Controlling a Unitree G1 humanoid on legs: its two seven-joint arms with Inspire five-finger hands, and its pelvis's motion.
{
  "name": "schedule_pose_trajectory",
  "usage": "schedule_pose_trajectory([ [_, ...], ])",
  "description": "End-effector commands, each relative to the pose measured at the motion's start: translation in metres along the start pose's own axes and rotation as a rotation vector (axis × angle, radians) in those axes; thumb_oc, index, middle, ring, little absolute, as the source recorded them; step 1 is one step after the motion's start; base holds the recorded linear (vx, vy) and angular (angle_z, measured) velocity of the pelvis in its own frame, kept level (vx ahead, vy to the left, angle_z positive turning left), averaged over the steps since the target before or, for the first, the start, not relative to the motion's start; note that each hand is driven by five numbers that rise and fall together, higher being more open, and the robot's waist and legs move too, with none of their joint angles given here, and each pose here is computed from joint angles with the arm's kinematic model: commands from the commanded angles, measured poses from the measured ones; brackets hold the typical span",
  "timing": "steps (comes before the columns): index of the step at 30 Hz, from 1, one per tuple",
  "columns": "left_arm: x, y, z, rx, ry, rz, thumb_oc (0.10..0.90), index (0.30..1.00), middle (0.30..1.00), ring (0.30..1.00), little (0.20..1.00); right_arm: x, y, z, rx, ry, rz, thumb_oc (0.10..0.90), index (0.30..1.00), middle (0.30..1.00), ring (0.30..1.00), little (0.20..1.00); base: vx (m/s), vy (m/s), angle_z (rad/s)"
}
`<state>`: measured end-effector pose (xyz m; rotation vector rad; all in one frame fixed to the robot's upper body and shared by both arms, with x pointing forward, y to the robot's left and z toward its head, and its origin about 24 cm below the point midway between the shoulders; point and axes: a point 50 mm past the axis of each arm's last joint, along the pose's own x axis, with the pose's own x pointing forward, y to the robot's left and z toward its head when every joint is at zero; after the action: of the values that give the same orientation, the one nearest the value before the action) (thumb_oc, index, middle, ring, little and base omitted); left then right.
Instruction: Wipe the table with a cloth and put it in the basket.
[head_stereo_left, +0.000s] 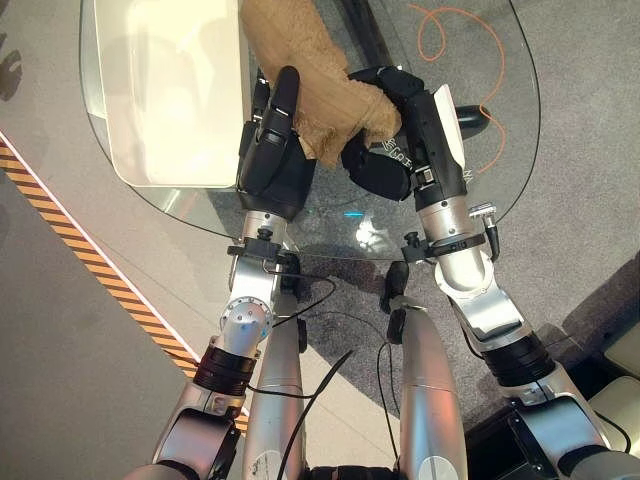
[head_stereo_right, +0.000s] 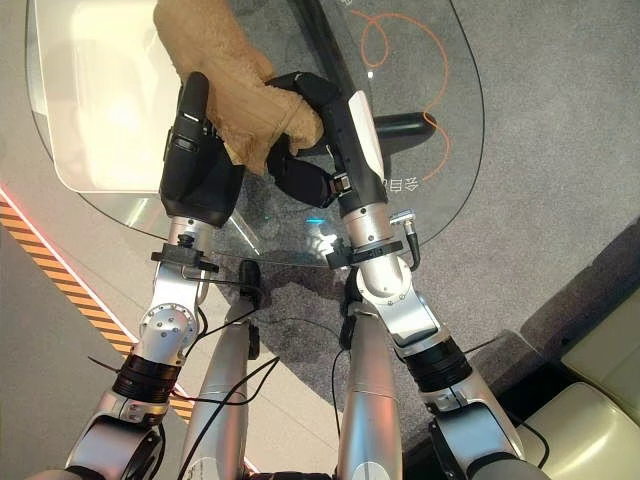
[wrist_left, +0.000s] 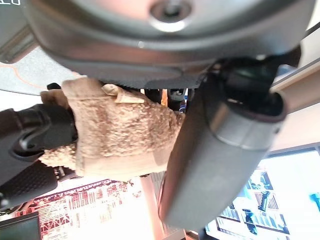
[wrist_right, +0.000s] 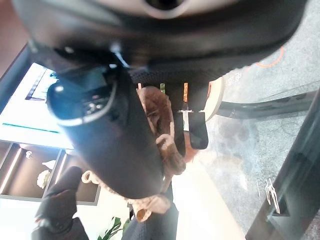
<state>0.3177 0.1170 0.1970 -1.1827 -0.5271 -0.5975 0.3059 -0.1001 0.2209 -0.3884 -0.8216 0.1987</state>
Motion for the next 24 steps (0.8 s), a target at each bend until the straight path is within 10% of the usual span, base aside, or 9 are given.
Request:
schedule_pose_trajectory([
  [1,0.0273,-0.0687,0.0156,0.081,-0.094,-0.413,0.100,0.300,0.300,0.300,0.200,0.0166,-0.0029,0.0724,0.028,-0.375,-0.010,0.100,0.300,0.300,0.300,0.200,0.00,0.000,0.00],
  [22,0.0266,-0.0686,0.0170,0.092,-0.103,-0.409,0.100,0.300,0.300,0.300,0.200,0.0169,-0.0025,0.0738,0.034,-0.381,-0.015,0.100,0.300,0.300,0.300,0.200,0.00,0.000,0.00],
  [23,0.0267,-0.0686,0.0174,0.092,-0.105,-0.409,0.100,0.300,0.300,0.300,0.200,0.0170,-0.0025,0.0737,0.034,-0.380,-0.016,0.240,0.420,0.420,0.420,0.340,0.00,0.000,0.00],
  [24,0.0266,-0.0680,0.0189,0.095,-0.117,-0.409,0.100,0.300,0.300,0.300,0.200,0.0168,-0.0029,0.0732,0.036,-0.379,-0.020,0.723,0.834,0.834,0.834,0.823,0.00,0.000,0.00],
])
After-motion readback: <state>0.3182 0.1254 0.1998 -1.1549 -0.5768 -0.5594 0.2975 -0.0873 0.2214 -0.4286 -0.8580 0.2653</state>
